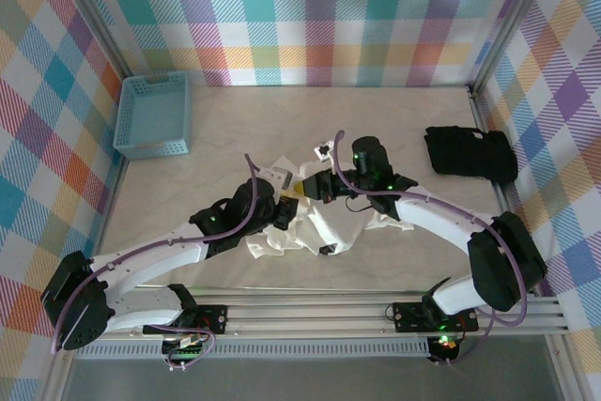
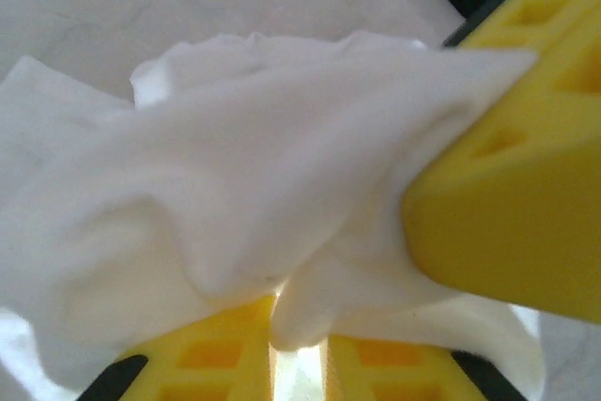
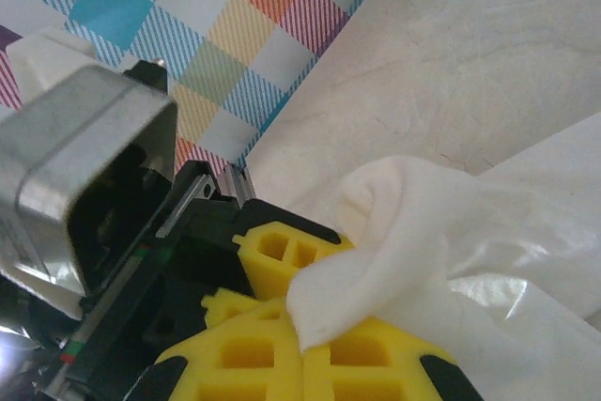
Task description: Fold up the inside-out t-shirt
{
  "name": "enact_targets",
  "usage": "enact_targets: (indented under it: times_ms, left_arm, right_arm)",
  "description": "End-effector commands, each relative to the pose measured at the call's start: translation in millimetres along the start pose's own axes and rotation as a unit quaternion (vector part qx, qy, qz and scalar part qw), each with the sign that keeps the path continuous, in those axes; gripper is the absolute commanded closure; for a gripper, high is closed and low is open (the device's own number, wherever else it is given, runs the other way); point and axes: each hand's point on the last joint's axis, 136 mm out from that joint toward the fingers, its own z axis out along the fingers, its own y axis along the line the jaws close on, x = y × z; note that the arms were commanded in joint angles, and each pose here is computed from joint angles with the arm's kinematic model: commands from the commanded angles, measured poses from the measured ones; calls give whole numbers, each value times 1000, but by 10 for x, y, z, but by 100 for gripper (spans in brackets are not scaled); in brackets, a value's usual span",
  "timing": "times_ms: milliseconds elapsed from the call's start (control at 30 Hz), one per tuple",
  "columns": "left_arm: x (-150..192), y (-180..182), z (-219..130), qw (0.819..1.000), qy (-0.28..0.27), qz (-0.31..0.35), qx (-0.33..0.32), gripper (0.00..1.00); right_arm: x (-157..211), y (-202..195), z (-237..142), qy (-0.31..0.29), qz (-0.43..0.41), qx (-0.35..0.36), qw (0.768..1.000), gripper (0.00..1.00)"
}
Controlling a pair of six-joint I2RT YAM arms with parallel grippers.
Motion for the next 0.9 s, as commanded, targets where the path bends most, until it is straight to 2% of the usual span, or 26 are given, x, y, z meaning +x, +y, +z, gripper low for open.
enact_targets:
  times_ms: [0, 33, 367, 567, 667, 767, 867]
  left_arm:
    - [-194, 10, -52, 999, -41, -18, 15, 96]
    - [-198, 31, -80, 999, -44, -21, 19, 100]
    - [-123, 82, -511, 995, -75, -6, 68, 100]
    - [-61, -58, -412, 994, -37, -3, 100, 100]
    - [-41, -158, -320, 992, -19, -2, 124, 87]
    - [-75, -218, -234, 991, -12, -6, 134, 70]
    - [-86, -317, -162, 988, -5, -11, 153, 62]
  right_arm:
    - [-120, 77, -73, -15, -21, -9, 1000, 100]
    - [-136, 62, -102, -18, -22, -3, 1000, 100]
    - [-257, 24, -298, -31, -31, 8, 999, 100]
    - [-233, 78, -322, -8, -22, -28, 999, 100]
    - [-245, 67, -331, -5, -10, -35, 999, 100]
    - [-257, 60, -328, -6, -1, -39, 999, 100]
    - [-265, 53, -319, -6, 5, -40, 999, 100]
